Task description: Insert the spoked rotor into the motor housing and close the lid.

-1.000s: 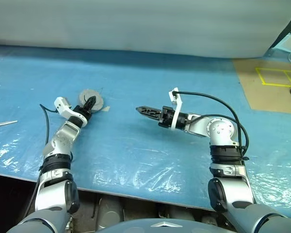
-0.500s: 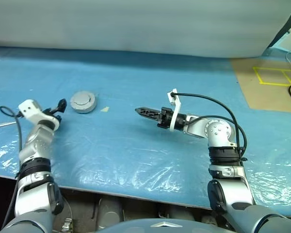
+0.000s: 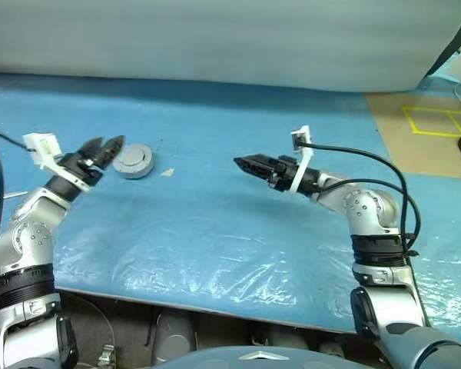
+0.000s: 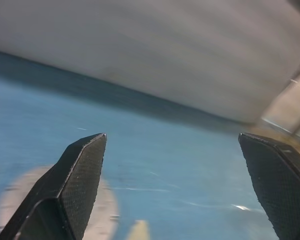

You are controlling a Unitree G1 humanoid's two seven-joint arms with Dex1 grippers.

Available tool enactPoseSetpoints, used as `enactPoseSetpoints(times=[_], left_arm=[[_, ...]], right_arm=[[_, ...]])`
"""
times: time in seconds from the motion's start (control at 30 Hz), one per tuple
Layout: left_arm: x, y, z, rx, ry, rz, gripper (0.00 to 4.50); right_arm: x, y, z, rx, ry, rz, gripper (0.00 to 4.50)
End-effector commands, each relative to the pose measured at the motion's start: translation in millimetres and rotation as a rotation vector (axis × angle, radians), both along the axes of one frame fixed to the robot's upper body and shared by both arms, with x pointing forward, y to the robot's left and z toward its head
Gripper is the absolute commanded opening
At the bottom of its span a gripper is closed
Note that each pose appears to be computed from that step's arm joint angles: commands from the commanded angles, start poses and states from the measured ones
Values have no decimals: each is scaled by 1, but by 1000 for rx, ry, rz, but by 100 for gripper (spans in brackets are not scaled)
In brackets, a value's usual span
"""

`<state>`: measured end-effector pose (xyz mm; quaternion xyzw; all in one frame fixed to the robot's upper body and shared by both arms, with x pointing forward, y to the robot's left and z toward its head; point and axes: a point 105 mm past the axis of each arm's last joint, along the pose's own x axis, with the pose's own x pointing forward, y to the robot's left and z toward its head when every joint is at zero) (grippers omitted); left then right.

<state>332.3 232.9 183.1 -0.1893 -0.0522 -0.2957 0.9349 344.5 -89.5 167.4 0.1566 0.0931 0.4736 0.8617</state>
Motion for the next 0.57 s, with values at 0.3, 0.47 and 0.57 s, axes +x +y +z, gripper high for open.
enactPoseSetpoints(times=[0.3,0.47,0.57], left_arm=[[-4,-80,-25,271,-40,-292,447],[-4,-83,-30,297,-57,-329,447],[-5,-85,-28,285,-67,-345,447]], right_arm=[[7,-3,-18,-306,-241,-136,417],[20,-9,-17,-298,-240,-217,417],[15,-4,-18,-301,-252,-195,417]])
